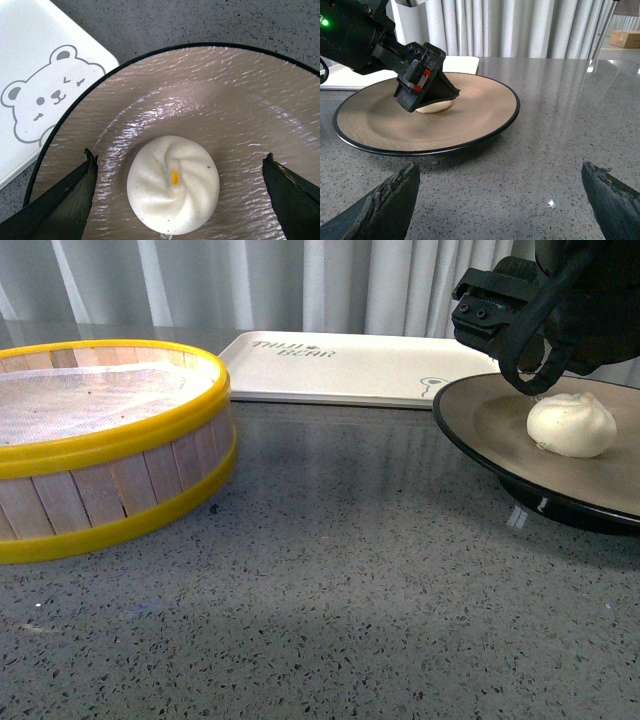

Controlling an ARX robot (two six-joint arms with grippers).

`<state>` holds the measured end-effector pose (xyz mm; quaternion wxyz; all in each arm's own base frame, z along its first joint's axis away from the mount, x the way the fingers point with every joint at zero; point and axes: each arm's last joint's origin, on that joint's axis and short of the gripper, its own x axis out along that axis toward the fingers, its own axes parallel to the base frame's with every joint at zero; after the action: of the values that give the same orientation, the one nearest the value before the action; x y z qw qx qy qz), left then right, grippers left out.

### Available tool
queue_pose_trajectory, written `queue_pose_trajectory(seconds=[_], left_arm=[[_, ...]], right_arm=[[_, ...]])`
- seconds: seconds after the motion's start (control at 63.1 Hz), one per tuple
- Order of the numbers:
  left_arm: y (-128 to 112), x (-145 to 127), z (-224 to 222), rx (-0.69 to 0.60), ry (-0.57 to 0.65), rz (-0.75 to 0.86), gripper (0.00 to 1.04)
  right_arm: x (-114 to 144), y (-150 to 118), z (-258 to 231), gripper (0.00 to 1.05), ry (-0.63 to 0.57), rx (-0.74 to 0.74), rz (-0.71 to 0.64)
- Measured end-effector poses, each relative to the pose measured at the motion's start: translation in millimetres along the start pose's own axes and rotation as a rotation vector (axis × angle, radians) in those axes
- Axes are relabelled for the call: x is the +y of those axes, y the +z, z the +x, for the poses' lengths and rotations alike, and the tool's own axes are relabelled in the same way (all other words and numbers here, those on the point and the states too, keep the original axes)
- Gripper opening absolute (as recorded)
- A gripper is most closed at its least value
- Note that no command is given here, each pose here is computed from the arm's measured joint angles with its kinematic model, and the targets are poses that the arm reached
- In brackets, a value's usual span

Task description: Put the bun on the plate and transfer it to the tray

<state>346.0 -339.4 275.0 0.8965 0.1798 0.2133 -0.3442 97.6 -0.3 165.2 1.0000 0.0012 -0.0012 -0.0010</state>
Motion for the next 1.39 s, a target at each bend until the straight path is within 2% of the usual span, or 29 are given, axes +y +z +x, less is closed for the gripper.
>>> queue_pose_trajectory(seconds=[0.254, 0.412, 0.539, 0.682, 0.919, 1.046, 1.094, 1.11, 1.141, 1.22, 1.268, 1.331, 1.395], left_arm=[[15, 15, -20, -0.073, 0.008, -0.054, 0.98], [28, 38, -66, -0.216, 0.089, -0.1, 0.98], [24, 59, -112, -0.322, 0.164, -0.136, 0.98], [-2, 83, -167, -0.37, 0.264, -0.18, 0.98], [-74, 117, -254, -0.363, 0.412, -0.241, 0.98], [-99, 132, -282, -0.357, 0.48, -0.292, 0.98], [-108, 135, -288, -0.382, 0.576, -0.32, 0.93], [-118, 137, -291, -0.412, 0.643, -0.335, 0.87], [-131, 138, -295, -0.443, 0.675, -0.34, 0.81], [-177, 129, -303, -0.459, 0.717, -0.352, 0.62], [-190, 122, -303, -0.453, 0.723, -0.357, 0.56], [-214, 111, -300, -0.44, 0.726, -0.37, 0.42], [-227, 104, -297, -0.438, 0.716, -0.372, 0.32]], right_arm=[[0, 0, 0, 0.96, 0.0, 0.0, 0.0], [0, 0, 0, 0.96, 0.0, 0.0, 0.0], [0, 0, 0, 0.96, 0.0, 0.0, 0.0], [0, 0, 0, 0.96, 0.0, 0.0, 0.0], [0, 0, 0, 0.96, 0.0, 0.0, 0.0], [0, 0, 0, 0.96, 0.0, 0.0, 0.0], [0, 0, 0, 0.96, 0.0, 0.0, 0.0], [0, 0, 0, 0.96, 0.0, 0.0, 0.0], [0, 0, 0, 0.96, 0.0, 0.0, 0.0], [0, 0, 0, 0.96, 0.0, 0.0, 0.0], [0, 0, 0, 0.96, 0.0, 0.0, 0.0], [0, 0, 0, 0.96, 0.0, 0.0, 0.0], [0, 0, 0, 0.96, 0.0, 0.0, 0.0]])
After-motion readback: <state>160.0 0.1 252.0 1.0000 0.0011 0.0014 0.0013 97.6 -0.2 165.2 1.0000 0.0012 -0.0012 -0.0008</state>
